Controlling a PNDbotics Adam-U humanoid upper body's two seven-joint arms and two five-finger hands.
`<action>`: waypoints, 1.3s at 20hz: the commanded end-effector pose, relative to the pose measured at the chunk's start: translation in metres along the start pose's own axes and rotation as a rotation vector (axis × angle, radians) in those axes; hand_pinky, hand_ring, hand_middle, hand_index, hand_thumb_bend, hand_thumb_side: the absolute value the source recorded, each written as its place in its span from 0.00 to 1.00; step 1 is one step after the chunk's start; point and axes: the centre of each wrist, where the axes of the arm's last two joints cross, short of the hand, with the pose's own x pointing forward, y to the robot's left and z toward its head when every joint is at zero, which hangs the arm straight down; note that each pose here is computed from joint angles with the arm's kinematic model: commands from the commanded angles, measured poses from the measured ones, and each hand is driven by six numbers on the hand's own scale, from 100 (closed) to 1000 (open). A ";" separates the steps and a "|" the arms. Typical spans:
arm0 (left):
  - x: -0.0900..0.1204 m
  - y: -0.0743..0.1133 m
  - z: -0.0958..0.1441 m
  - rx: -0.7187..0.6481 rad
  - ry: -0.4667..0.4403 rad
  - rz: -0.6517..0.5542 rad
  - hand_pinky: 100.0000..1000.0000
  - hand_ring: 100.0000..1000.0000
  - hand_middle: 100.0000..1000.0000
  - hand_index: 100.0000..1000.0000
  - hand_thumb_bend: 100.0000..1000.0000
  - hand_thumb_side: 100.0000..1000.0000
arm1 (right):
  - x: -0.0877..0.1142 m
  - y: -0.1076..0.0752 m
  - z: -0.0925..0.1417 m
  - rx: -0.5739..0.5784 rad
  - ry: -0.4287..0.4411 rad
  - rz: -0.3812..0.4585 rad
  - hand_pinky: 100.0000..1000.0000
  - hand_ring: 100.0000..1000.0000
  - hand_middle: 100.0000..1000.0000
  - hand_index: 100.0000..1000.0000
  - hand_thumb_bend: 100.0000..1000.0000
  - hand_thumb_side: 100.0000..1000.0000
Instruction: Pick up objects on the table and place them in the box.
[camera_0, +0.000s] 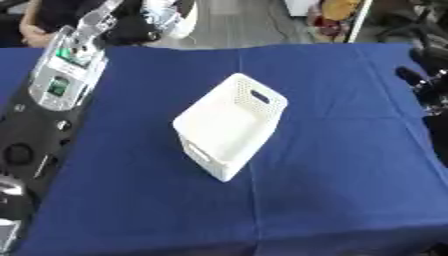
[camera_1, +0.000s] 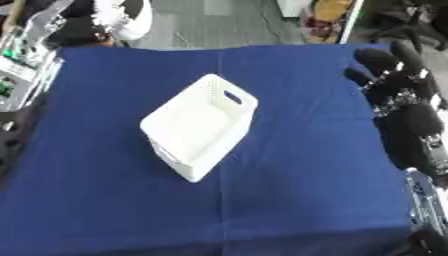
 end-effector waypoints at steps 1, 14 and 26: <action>0.008 -0.003 -0.016 -0.045 -0.047 -0.057 0.00 0.00 0.36 0.45 0.00 0.41 | 0.005 -0.002 -0.004 0.022 -0.016 0.010 0.95 1.00 0.87 1.00 0.11 0.55; -0.015 -0.054 -0.029 -0.262 -0.083 -0.205 0.00 0.00 0.36 0.46 0.00 0.35 | 0.004 0.000 -0.005 0.026 -0.019 -0.001 0.96 1.00 0.87 1.00 0.12 0.55; -0.042 -0.095 -0.012 -0.559 -0.097 -0.349 0.06 0.23 0.50 0.63 0.02 0.43 | 0.004 0.000 -0.005 0.027 -0.020 -0.004 0.96 1.00 0.87 1.00 0.12 0.55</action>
